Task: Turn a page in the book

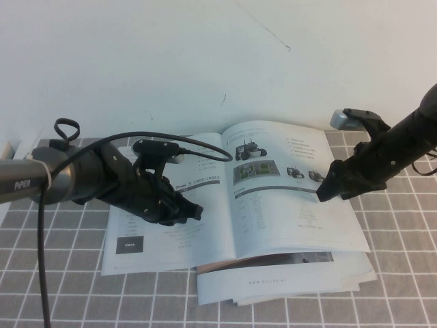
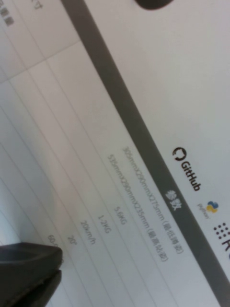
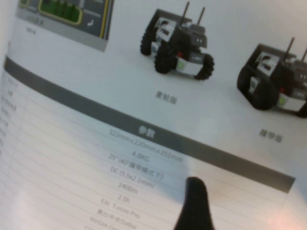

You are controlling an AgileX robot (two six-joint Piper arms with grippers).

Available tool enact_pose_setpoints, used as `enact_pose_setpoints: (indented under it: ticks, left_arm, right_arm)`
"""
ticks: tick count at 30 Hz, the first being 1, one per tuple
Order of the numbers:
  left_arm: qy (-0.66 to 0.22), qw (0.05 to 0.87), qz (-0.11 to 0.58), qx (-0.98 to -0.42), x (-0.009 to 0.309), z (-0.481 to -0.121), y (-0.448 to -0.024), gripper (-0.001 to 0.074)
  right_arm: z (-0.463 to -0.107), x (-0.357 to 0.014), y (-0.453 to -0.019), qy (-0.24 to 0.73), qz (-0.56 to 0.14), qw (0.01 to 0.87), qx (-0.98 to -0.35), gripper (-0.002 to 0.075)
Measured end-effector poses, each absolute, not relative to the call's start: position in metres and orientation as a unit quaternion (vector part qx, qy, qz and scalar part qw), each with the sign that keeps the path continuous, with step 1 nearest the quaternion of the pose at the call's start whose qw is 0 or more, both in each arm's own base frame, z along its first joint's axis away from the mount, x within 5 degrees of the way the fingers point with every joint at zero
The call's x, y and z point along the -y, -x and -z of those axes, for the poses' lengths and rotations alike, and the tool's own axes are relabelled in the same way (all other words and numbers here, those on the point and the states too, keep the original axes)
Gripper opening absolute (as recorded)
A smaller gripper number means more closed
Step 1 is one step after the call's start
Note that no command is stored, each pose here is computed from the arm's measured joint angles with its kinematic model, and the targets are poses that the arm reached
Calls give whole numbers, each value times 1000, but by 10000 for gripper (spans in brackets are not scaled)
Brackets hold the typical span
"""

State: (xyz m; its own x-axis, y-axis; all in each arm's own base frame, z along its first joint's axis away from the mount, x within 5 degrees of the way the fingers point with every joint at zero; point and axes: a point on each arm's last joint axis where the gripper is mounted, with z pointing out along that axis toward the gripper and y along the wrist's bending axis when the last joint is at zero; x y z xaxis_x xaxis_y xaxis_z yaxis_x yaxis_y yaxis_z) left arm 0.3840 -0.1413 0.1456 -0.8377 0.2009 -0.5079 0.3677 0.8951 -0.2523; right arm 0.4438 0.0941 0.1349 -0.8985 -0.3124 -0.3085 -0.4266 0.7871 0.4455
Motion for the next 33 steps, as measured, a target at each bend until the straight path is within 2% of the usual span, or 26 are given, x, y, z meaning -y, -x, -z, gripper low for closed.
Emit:
enact_pose_setpoints:
  ticks: [13, 23, 33]
  left_arm:
    - [-149, 243, 175, -942, 141, -146, -384, -4]
    - [-145, 243, 179, -942, 141, -146, -384, -4]
    - [-146, 242, 179, -942, 141, -146, -384, -4]
  right_arm:
    - [-131, -91, -443, 186, -245, 96, -947, 507]
    - [-138, -100, -440, 194, -303, 82, -929, 507]
    - [-186, -107, -454, 233, -335, 96, -908, 507]
